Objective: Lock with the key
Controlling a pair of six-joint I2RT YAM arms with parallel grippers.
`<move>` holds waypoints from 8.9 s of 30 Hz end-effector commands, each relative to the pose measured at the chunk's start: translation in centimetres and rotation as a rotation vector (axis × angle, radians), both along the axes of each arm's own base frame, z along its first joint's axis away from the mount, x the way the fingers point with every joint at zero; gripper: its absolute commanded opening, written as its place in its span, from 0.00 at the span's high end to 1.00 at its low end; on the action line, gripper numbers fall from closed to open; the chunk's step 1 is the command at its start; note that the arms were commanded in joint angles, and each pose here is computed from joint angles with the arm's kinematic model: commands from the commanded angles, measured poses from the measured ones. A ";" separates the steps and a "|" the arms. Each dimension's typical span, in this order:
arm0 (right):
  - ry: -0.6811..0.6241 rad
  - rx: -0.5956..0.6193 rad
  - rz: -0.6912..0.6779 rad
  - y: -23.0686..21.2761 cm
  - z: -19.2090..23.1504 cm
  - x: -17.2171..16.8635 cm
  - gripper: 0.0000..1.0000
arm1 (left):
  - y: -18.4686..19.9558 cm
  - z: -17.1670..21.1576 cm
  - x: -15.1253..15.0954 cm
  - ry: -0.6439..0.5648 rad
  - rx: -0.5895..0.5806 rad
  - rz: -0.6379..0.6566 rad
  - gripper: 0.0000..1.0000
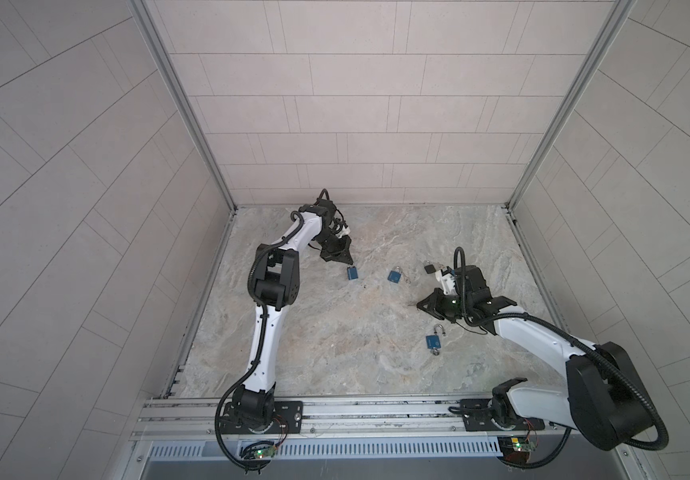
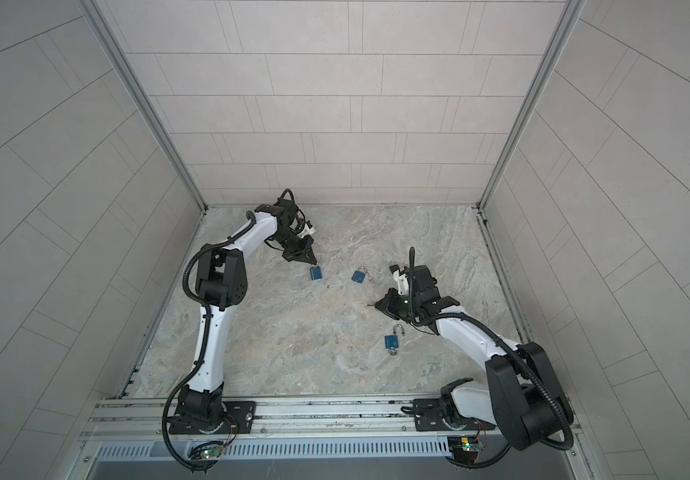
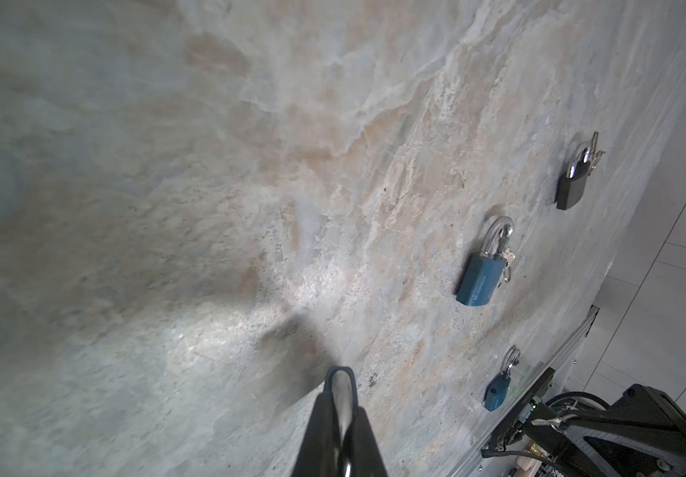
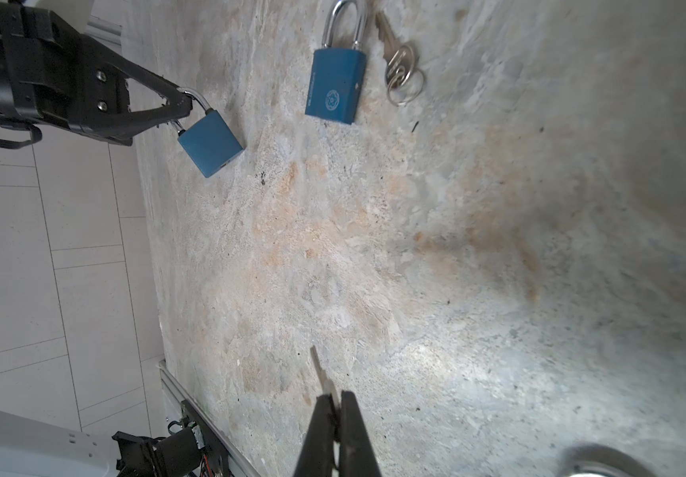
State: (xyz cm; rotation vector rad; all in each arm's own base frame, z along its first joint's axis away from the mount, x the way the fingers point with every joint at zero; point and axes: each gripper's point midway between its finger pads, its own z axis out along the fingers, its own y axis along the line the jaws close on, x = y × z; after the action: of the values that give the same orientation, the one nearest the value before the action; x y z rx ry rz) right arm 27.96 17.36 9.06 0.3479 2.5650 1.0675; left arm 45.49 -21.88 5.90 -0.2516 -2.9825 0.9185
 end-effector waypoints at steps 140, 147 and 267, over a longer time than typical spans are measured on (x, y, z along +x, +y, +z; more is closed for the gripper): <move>0.142 -0.761 0.100 -4.2 -7.9 -10.0 0.48 | 17.4 8.2 -23.7 -0.419 0.176 0.886 0.00; 0.126 -0.745 0.174 -3.3 -7.7 -10.0 0.70 | 16.1 8.1 -23.5 -0.412 0.129 0.815 0.00; -0.373 -0.356 0.812 20.2 7.0 -7.8 1.00 | -0.7 9.2 -20.2 -0.105 -0.509 0.534 0.97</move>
State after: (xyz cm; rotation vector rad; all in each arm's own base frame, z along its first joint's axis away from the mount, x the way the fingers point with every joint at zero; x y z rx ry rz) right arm 19.75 36.90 14.34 -0.9664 2.5432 0.7254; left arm 24.82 -21.62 13.00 0.6218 -2.8957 1.6774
